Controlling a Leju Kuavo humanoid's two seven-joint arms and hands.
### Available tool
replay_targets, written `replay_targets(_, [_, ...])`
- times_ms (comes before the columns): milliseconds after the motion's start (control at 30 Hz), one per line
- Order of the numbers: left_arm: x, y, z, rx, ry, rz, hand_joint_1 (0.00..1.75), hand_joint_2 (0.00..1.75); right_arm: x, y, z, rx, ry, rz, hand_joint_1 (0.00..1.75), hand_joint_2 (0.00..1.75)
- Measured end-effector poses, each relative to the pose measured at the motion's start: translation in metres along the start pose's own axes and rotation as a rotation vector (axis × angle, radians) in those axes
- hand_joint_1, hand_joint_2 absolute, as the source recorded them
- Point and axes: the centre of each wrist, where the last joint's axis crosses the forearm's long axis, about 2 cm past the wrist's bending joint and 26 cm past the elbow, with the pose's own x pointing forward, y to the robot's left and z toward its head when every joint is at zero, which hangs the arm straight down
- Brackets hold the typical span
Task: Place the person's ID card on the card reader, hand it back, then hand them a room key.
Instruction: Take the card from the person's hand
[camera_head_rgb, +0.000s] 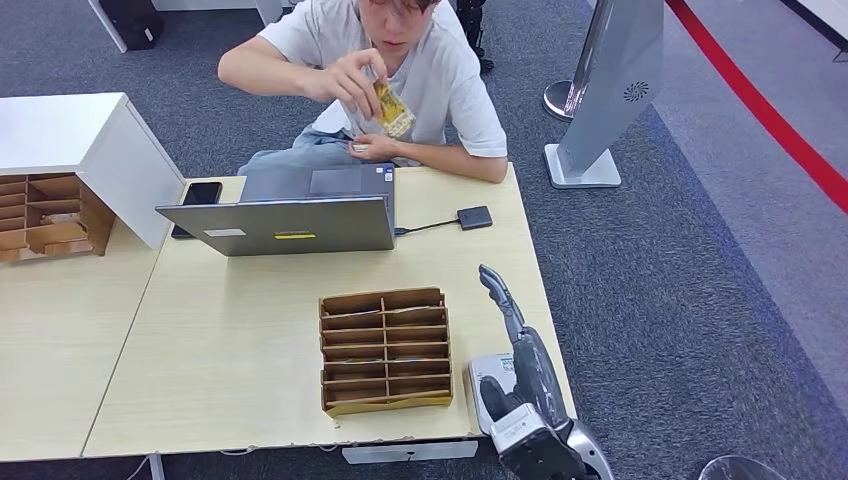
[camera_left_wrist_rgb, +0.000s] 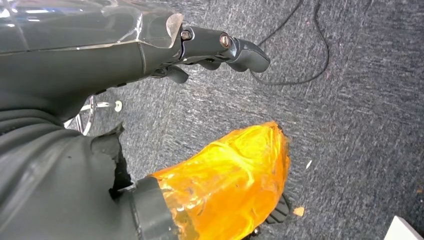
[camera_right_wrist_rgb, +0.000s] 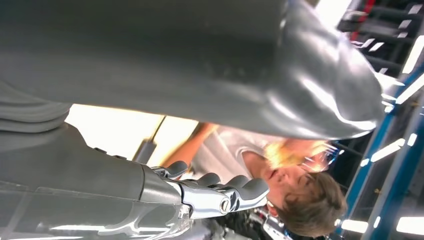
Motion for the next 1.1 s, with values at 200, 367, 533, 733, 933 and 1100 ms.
replay_targets(200, [0.001, 0.000, 0.000, -0.011, -0.004, -0.006, 0.00, 0.00, -0.002, -0.010, -0.026, 0.023, -0.027, 0.142, 0.00, 0.00])
replay_targets(367, [0.002, 0.000, -0.001, -0.019, 0.000, -0.012, 0.00, 0.00, 0.000, -0.014, -0.043, 0.018, -0.059, 0.278, 0.00, 0.00])
replay_targets(533, [0.004, -0.001, -0.001, -0.029, -0.002, -0.023, 0.00, 0.00, 0.002, -0.016, -0.056, 0.002, -0.076, 0.390, 0.00, 1.75])
replay_targets(733, [0.006, -0.003, -0.001, -0.047, -0.004, -0.040, 0.00, 0.00, 0.003, -0.016, -0.069, -0.022, -0.085, 0.514, 0.00, 1.75])
replay_targets(933, [0.011, -0.005, -0.001, -0.067, -0.005, -0.059, 0.00, 0.00, 0.000, -0.017, -0.079, -0.065, -0.117, 0.786, 0.00, 1.75])
replay_targets(1100, [0.013, -0.007, -0.002, -0.082, -0.005, -0.074, 0.00, 0.00, -0.005, -0.017, -0.082, -0.083, -0.127, 0.951, 0.00, 1.75])
